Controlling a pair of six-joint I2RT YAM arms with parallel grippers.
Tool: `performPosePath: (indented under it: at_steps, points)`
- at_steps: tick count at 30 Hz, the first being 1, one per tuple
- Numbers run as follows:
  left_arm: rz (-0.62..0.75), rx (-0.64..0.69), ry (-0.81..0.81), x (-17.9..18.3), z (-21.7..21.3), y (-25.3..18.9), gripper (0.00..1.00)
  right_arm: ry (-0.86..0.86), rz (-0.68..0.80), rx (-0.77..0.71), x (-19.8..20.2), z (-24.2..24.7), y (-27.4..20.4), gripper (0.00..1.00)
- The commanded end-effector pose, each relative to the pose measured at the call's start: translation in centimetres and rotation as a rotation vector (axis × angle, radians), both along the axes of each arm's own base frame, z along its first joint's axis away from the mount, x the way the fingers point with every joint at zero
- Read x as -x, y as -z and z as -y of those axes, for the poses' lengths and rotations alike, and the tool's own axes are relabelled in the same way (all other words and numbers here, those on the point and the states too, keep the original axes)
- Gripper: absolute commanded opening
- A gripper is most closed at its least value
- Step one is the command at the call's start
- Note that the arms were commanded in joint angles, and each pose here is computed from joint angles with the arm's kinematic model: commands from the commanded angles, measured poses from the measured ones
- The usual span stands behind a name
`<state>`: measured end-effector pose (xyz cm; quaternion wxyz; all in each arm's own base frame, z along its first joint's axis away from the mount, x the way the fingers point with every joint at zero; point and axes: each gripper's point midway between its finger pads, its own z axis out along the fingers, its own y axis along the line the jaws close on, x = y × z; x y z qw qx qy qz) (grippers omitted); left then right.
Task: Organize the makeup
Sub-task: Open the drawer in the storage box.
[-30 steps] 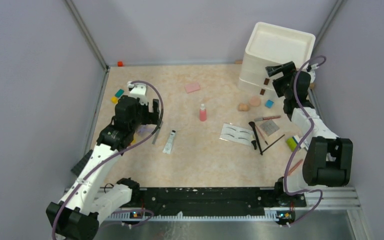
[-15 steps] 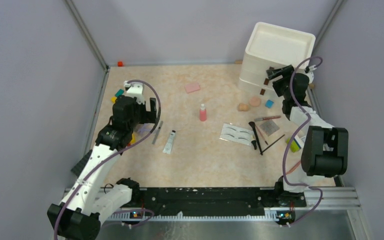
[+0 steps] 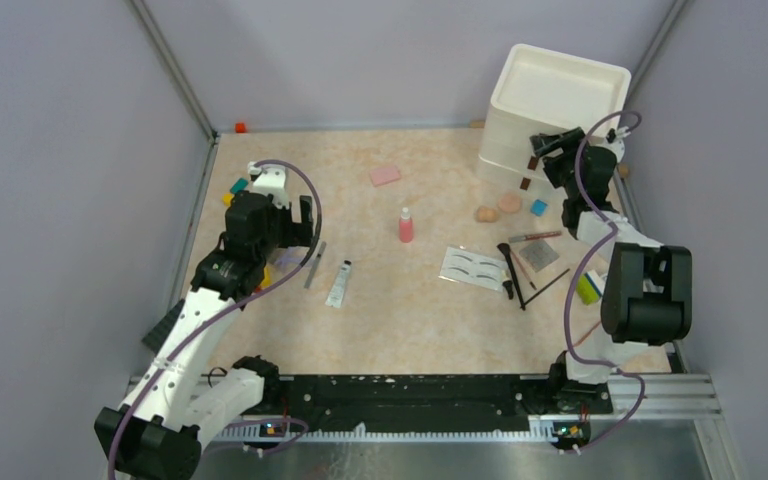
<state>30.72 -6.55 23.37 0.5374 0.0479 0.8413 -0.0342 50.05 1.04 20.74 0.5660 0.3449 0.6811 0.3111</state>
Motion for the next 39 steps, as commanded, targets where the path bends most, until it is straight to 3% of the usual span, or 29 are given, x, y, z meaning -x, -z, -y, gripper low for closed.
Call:
performPosePath:
  at_steps: [1,17,39]
  points:
    - [0.048,0.007,0.006,-0.4,0.0,-1.0,0.99,-0.001,0.117,0.027,-1.5,0.5,-3.2,0.70]
    - [0.040,0.010,0.011,-0.5,0.1,-0.7,0.99,-0.001,0.136,0.027,-2.6,0.8,-2.2,0.65]
    - [0.038,0.014,0.012,-0.6,0.0,-0.8,0.99,0.053,0.215,0.053,-1.1,1.8,-6.0,0.56]
